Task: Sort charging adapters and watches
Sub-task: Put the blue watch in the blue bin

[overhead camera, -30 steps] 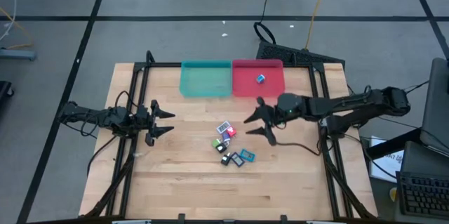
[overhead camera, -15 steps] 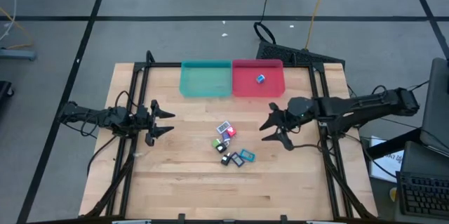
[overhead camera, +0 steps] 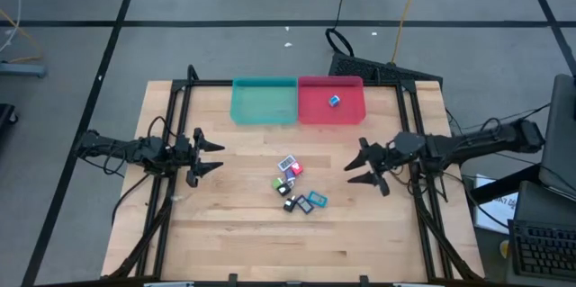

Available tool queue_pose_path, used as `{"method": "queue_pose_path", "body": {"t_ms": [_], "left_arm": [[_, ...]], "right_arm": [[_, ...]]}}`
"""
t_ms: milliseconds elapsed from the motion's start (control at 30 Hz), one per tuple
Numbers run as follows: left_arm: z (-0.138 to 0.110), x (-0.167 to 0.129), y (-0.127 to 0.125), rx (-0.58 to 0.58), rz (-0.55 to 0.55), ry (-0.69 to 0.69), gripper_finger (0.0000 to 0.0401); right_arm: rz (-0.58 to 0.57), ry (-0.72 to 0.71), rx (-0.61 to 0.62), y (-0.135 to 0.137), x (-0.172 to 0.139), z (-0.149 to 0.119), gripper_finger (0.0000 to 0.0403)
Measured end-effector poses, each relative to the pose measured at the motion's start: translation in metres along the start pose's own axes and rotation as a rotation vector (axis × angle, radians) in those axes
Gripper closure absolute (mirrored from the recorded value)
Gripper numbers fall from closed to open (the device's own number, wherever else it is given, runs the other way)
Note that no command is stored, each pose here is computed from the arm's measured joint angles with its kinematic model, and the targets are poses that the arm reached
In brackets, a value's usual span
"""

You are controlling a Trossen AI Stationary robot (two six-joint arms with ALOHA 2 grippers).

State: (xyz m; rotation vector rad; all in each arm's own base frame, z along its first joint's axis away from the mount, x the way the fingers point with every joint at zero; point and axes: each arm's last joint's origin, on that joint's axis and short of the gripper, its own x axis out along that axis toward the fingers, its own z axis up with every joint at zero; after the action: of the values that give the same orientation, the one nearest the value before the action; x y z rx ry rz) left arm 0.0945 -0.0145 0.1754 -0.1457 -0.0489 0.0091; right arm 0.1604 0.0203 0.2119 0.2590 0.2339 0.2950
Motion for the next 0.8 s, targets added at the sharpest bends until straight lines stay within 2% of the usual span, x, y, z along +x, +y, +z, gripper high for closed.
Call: {"method": "queue_pose_path", "body": {"t_ms": [267,333,400,533,633,733,800], "left_arm": [[0.0,0.0,0.0,0.0,0.0,0.0,0.0148],[0.0,0.0,0.0,0.0,-0.001,0.0,0.0148],[0.0,0.0,0.0,0.0,0.0,-0.001,0.0148],[0.0,0.0,0.0,0.0,0.0,0.0,0.0148],[0.0,0.0,0.0,0.0,-0.001,0.0,0.0148],[0.0,0.0,0.0,0.0,0.0,0.0,0.0148],[0.0,0.0,0.0,0.0,0.0,-0.001,0.0148]], "right_arm": [[0.084,-0.264,0.063,-0.006,-0.016,-0.038,0.0227],[0.114,-0.366,0.043,-0.003,-0.019,-0.03,0.0229],[0.126,-0.41,0.035,0.0,-0.02,-0.027,0.0231],[0.125,-0.327,0.005,0.008,-0.011,-0.036,0.023],[0.165,-0.307,-0.08,0.025,0.003,-0.023,0.0229],[0.15,-0.261,-0.149,0.042,0.023,-0.017,0.0229],[0.09,-0.187,-0.183,0.049,0.039,-0.019,0.0228]]}}
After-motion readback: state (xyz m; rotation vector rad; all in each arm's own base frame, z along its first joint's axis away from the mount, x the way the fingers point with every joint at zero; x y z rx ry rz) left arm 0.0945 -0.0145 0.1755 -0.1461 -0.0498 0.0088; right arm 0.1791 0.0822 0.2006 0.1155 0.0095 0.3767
